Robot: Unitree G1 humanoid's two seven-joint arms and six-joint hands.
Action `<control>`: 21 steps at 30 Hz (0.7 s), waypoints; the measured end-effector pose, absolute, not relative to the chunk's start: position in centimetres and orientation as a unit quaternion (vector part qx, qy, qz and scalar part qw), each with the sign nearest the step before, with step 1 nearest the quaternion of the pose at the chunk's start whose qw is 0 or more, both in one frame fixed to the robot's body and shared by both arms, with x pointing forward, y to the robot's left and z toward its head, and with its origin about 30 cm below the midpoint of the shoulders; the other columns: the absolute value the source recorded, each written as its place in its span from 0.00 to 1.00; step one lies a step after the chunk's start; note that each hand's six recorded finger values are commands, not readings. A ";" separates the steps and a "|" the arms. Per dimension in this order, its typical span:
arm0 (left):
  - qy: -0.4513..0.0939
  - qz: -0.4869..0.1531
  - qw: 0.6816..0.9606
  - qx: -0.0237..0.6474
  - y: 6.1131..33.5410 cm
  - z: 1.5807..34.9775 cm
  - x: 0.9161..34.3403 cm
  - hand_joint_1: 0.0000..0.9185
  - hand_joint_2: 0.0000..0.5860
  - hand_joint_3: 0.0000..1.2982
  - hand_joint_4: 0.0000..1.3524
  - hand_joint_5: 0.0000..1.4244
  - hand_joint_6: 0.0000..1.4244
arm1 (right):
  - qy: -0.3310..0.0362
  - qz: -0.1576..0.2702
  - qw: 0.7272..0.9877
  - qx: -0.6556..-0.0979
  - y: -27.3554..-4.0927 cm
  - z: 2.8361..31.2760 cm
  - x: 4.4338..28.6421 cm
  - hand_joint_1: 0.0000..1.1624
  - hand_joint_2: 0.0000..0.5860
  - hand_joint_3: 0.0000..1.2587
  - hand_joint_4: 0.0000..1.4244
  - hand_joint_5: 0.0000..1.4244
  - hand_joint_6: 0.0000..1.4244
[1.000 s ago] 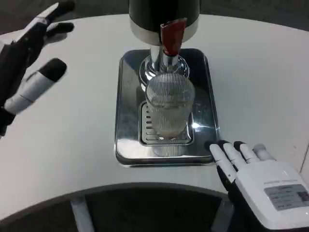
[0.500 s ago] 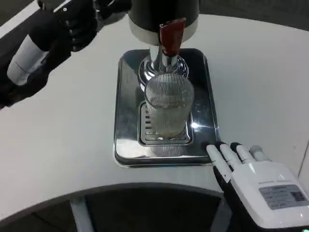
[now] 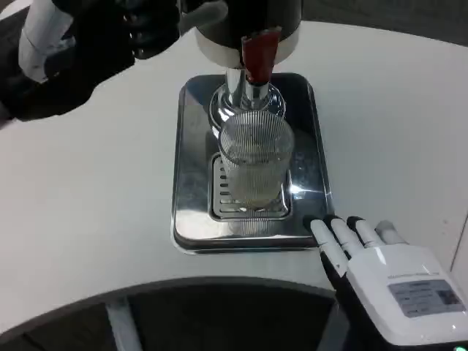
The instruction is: Grasp the cup under the faucet to collect the drink, then remove the cup.
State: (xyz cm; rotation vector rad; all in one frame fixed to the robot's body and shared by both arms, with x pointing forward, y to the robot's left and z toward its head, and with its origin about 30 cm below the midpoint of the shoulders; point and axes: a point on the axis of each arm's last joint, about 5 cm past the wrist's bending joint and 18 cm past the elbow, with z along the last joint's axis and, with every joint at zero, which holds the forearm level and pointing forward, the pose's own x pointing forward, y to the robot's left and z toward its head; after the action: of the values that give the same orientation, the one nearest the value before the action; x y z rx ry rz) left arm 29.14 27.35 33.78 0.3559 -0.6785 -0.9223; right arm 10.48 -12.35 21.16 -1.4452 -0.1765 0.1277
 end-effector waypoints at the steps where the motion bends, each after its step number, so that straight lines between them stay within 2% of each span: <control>1: -0.319 -0.434 0.826 0.165 27.3 33.7 29.2 0.00 0.11 0.00 0.00 0.00 0.00 | -0.080 0.058 0.744 -0.661 -12.4 21.2 10.5 0.63 0.40 0.00 0.00 0.00 0.00; 11: -0.308 -0.431 0.835 0.148 27.0 33.2 30.5 0.00 0.11 0.00 0.00 0.00 0.00 | -0.077 0.055 0.746 -0.659 -12.4 21.2 10.5 0.63 0.40 0.00 0.00 0.00 0.00; 21: -0.304 -0.458 0.822 0.148 24.3 32.9 32.8 0.00 0.11 0.00 0.00 0.00 0.00 | -0.080 0.055 0.746 -0.658 -12.3 21.2 10.5 0.63 0.40 0.00 0.00 0.00 0.00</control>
State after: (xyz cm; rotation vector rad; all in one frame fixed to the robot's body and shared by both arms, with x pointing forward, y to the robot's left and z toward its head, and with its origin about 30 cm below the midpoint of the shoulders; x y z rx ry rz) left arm 32.77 24.26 32.93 0.3142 -0.6463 -0.9747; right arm 10.55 -12.25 21.23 -1.4407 -0.1757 0.1193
